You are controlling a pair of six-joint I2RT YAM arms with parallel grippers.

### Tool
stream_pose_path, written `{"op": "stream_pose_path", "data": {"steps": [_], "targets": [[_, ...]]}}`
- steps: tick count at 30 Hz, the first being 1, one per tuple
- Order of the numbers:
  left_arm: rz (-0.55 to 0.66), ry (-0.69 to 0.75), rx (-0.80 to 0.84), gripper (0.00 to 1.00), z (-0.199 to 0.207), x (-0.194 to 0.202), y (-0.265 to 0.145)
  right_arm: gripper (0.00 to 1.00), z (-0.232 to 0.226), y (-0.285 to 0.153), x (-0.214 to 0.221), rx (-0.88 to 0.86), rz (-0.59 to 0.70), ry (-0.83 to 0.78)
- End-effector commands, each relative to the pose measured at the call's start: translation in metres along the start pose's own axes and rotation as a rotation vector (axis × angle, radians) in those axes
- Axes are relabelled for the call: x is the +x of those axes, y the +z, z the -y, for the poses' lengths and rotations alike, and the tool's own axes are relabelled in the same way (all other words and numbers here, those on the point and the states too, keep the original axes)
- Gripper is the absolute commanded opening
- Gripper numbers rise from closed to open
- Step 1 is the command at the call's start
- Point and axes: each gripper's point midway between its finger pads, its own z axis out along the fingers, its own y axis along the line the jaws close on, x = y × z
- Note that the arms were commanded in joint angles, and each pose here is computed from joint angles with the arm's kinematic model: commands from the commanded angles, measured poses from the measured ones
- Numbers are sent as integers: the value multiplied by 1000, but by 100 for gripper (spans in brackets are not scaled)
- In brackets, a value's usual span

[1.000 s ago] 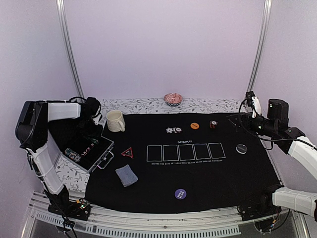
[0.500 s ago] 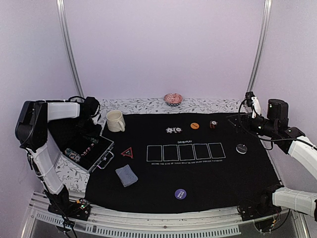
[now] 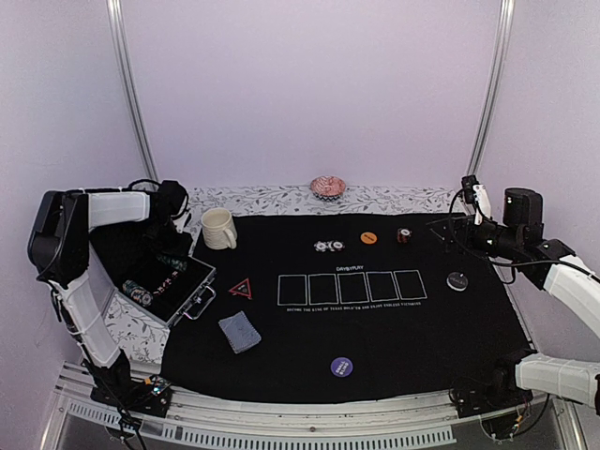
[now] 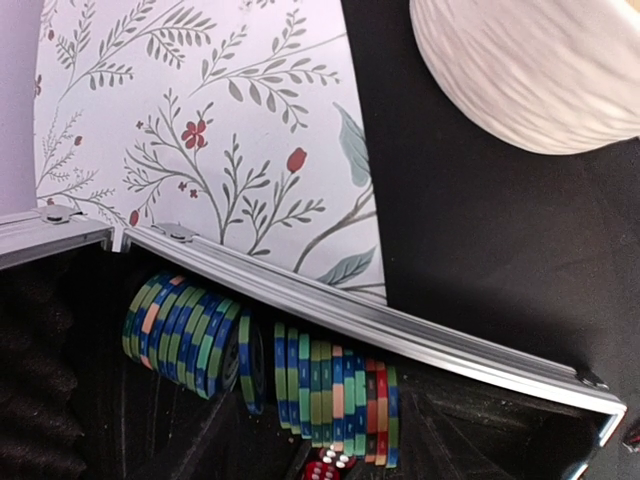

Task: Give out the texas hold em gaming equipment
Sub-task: Pick up the pile of poker chips from the center of the board.

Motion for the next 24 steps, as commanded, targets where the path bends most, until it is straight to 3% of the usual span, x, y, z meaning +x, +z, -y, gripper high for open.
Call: {"op": "stream_pose_path", "data": {"steps": [1,13,24], "targets": [[11,2,-13,57,-6,-9,-1,99,-4,-2,-8,-15,12,-13],[-42,13,-13,57,-7,3,18,99,-4,1,-7,-23,3,-15],[-87,-10,56,49,-3,15,33,99,-4,3,-5,-26,-11,-12]]}}
